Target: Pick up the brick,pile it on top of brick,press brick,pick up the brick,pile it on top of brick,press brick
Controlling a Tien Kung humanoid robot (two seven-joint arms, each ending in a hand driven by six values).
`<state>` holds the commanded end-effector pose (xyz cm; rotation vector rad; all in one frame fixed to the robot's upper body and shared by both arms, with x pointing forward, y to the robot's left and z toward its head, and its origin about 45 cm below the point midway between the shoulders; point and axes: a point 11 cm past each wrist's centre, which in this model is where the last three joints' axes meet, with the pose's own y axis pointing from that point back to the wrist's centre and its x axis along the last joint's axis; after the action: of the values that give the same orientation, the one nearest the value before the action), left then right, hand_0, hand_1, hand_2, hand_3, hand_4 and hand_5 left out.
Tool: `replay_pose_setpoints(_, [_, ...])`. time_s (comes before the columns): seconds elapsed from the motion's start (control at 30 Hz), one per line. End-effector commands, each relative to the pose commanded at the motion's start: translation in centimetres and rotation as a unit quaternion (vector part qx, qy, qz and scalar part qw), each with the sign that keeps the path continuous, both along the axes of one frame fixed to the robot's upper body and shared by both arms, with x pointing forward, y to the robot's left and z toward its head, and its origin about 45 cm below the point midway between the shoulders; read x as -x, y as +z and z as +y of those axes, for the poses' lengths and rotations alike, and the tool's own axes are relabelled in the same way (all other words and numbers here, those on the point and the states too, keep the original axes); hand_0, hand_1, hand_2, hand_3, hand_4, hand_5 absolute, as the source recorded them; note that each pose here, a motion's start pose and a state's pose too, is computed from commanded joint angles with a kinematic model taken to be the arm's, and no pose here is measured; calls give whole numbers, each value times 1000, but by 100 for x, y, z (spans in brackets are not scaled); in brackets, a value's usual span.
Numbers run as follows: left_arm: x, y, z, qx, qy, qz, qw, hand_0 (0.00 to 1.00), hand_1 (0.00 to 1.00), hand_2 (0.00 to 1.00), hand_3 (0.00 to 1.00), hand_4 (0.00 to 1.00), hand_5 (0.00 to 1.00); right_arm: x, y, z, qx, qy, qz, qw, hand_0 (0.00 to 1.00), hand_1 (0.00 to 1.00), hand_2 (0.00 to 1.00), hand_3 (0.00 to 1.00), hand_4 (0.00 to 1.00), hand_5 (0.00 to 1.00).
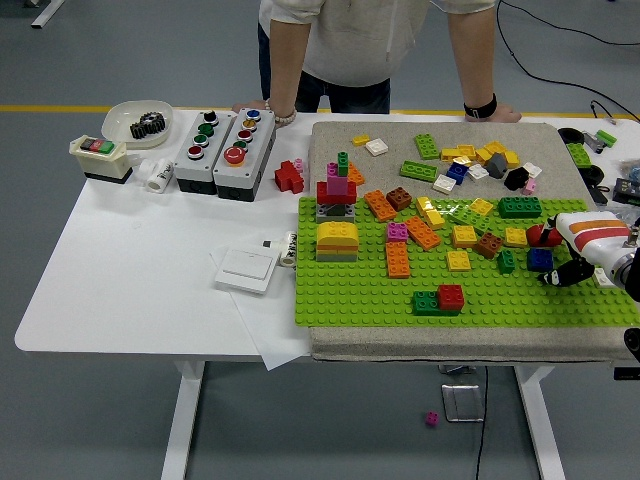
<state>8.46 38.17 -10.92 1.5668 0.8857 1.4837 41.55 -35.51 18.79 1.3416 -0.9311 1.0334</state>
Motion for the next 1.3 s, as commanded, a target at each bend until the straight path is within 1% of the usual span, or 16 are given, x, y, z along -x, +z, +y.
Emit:
replay_pose_setpoints(0.1, [8, -2, -1, 0, -1, 1, 1000, 763, 722, 719, 586, 641, 667, -5, -5, 2, -1, 0, -1, 1000, 111, 33, 112, 560, 883, 259])
replay_pose_setpoints(0.13, [10, -2, -1, 0, -1, 1, 1000, 764, 722, 719, 586, 642, 666, -6, -5, 3, -1, 0, -1, 1000, 109, 27, 111, 520, 818, 249])
replay_pose_setpoints(0.3, [24, -4, 0, -1, -2, 3, 1000, 764, 722, 719, 586, 642, 666, -8, -4, 6, -1, 1, -2, 1000, 109, 27, 111, 520, 818, 249])
replay_pose_setpoints(0.33, [25, -4, 1, -1, -2, 3, 1000, 764, 722, 720, 586, 642, 666, -8, -4, 6, -1, 1, -2, 1000, 107, 26, 111, 509, 796, 241])
replay_pose_setpoints(0.5, [35, -6, 0, -1, -2, 5, 1000, 764, 722, 720, 586, 642, 666, -7, -3, 16, -2, 3, -1, 1000, 107, 26, 111, 509, 796, 241])
replay_pose_setpoints(0.53, [35, -6, 0, -1, -3, 5, 1000, 764, 722, 720, 586, 643, 668, -7, -1, 19, -2, 4, -1, 1000, 107, 27, 113, 497, 721, 225])
replay_pose_setpoints(0.7, [36, -6, 1, -1, -2, 5, 1000, 764, 722, 720, 586, 643, 668, -6, 8, 18, -2, 4, -2, 1000, 107, 27, 113, 497, 721, 225])
replay_pose_setpoints(0.73, [35, -6, 1, -1, -2, 5, 1000, 764, 722, 718, 586, 643, 668, -7, 11, 11, -3, 3, -4, 1000, 108, 27, 114, 489, 670, 222])
replay_pose_setpoints(1.07, [19, -4, -4, 0, -1, 3, 1000, 764, 722, 719, 587, 642, 667, 0, -3, -18, -4, 2, -9, 1000, 108, 27, 115, 482, 687, 240])
replay_pose_setpoints(1.13, [15, -4, -4, 0, -1, 2, 1000, 765, 722, 719, 587, 642, 666, 2, 5, -17, -4, 3, -13, 1000, 100, 19, 110, 470, 669, 240])
replay_pose_setpoints(1.3, [7, -2, -3, 0, -1, 1, 1000, 765, 722, 719, 587, 642, 666, 2, 43, -3, -5, 7, -20, 1000, 100, 19, 110, 470, 669, 240])
